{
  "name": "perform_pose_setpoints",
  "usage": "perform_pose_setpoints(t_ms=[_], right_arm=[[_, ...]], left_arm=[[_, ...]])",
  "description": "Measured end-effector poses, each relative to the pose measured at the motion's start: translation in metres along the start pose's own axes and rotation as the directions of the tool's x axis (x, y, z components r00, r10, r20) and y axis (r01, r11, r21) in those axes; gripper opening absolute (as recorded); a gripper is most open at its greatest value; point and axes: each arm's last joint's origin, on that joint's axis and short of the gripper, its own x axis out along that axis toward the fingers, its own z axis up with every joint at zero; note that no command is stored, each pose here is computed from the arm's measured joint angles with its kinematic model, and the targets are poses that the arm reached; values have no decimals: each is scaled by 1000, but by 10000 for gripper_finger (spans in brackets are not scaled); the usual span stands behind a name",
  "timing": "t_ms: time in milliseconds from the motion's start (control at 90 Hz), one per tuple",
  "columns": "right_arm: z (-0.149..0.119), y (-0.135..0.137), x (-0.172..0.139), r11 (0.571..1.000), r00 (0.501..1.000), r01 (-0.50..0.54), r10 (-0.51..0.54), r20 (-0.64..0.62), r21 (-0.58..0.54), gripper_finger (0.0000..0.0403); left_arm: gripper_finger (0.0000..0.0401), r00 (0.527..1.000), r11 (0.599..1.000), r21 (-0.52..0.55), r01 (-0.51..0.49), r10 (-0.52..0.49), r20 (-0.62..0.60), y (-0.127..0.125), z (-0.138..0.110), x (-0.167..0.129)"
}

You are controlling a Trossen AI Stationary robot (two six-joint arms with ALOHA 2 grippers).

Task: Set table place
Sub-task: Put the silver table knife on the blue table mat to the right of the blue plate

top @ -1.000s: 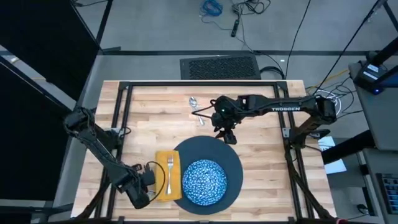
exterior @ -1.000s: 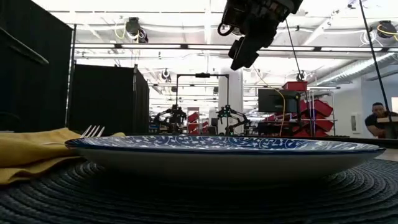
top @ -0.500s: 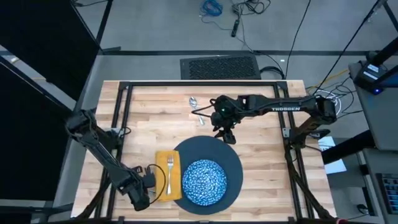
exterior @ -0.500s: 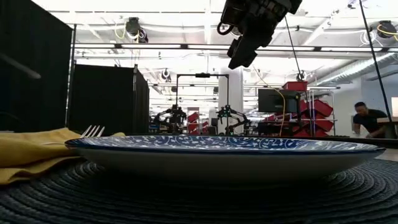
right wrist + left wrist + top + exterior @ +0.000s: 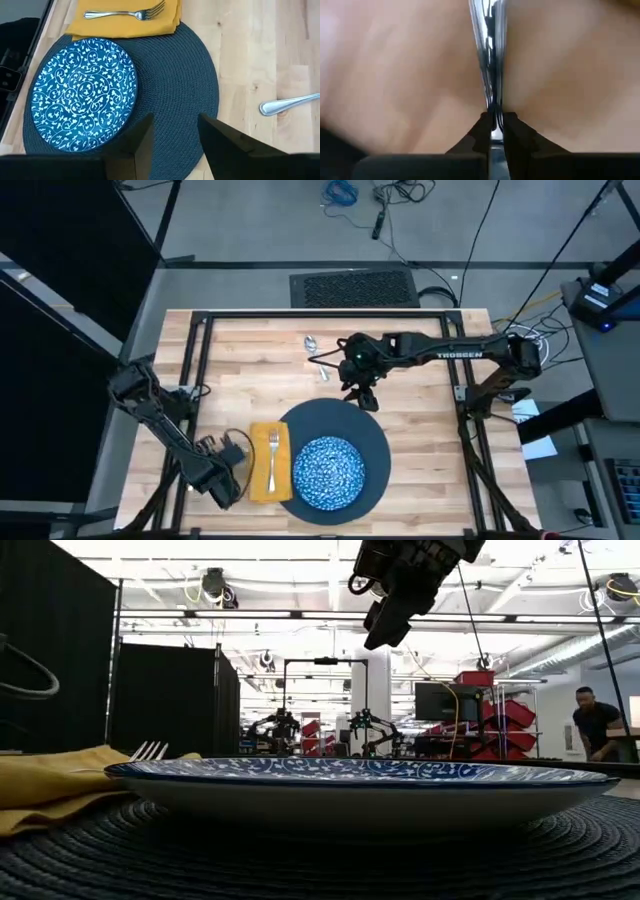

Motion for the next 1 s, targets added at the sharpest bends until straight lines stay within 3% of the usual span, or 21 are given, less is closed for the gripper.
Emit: perform_pose_setpoints(t_ms=[378, 767, 1000], right_arm=[[-2, -1, 0, 999, 999, 37, -37, -19, -21, 141], [-8, -13, -7, 995, 996, 66, -70, -58, -72, 141], [-14, -30, -33, 992, 992, 117, -119, -40, -52, 141]], left_arm=[[0, 997, 965, -250, -73, 74, -6, 25, 53, 17], [0, 990, 953, -275, -127, 137, 18, 73, 133, 29], [0, 987, 968, -251, 2, 38, 154, 103, 192, 30]])
